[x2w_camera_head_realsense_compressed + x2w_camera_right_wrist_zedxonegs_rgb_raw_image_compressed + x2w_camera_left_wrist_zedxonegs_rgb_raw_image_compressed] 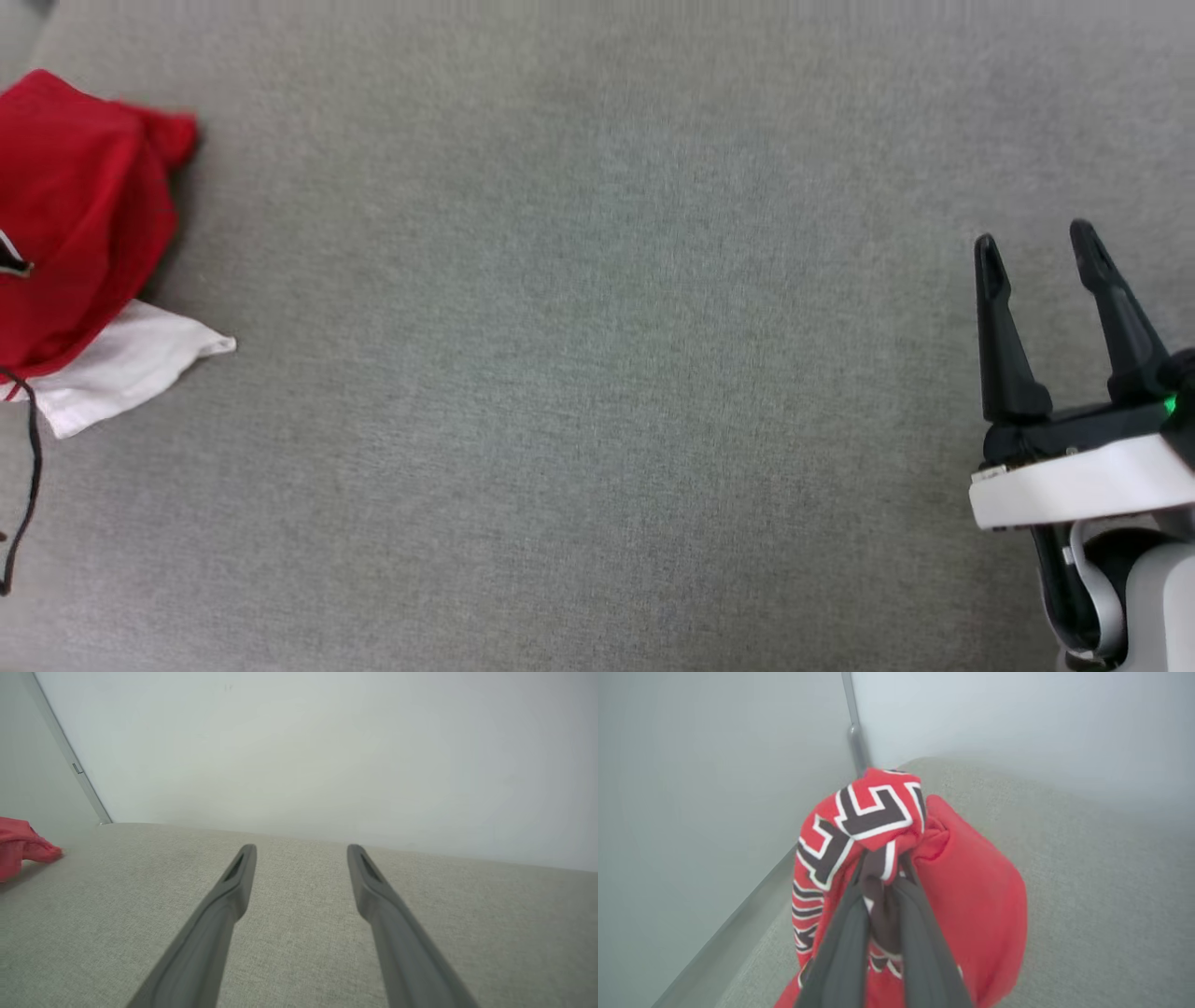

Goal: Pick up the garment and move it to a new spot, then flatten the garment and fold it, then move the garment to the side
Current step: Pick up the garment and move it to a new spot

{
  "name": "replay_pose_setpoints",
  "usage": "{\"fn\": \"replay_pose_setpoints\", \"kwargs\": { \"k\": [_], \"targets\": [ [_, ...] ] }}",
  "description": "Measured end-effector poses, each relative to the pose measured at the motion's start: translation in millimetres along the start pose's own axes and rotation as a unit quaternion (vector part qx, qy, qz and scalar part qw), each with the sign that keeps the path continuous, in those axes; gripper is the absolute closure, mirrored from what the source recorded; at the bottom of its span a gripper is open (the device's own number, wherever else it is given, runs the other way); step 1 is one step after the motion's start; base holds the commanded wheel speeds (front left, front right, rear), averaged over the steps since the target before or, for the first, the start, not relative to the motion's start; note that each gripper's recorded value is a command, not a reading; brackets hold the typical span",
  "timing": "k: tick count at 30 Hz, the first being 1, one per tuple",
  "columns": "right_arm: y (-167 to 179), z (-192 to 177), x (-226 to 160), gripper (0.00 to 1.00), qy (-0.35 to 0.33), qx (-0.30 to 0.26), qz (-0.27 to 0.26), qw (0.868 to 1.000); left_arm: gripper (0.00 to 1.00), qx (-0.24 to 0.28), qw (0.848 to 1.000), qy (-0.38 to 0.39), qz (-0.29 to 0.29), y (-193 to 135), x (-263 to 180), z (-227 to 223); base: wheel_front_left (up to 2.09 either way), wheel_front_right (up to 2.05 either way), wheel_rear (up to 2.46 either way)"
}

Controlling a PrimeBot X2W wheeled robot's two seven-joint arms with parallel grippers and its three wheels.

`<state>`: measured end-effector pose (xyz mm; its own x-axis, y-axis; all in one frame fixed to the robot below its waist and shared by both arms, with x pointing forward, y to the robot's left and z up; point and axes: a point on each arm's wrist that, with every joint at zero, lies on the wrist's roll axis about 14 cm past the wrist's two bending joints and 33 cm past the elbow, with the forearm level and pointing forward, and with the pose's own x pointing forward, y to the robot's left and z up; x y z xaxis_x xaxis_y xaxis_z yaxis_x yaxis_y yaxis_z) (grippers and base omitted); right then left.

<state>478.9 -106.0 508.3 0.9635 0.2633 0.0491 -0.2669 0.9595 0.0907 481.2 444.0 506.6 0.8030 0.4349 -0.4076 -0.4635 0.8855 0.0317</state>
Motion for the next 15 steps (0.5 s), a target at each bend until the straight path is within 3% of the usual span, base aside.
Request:
{"fn": "replay_pose_setpoints", "kwargs": {
  "k": [5,15],
  "targets": [
    [0.5,28.4,-18.1,0.0,-0.025,-0.001,-0.006,1.0,1.0,0.014,0.99,-0.138,-0.024,-5.6,-29.0,79.6,0.0,0.0,0.0],
    [-13.4,67.3,-60.7,0.0,-0.06,-0.009,-0.037,0.997,1.0,0.015,0.941,-0.321,-0.107,-64.0,-88.1,183.3,0.0,0.0,0.0]
  ]
}}
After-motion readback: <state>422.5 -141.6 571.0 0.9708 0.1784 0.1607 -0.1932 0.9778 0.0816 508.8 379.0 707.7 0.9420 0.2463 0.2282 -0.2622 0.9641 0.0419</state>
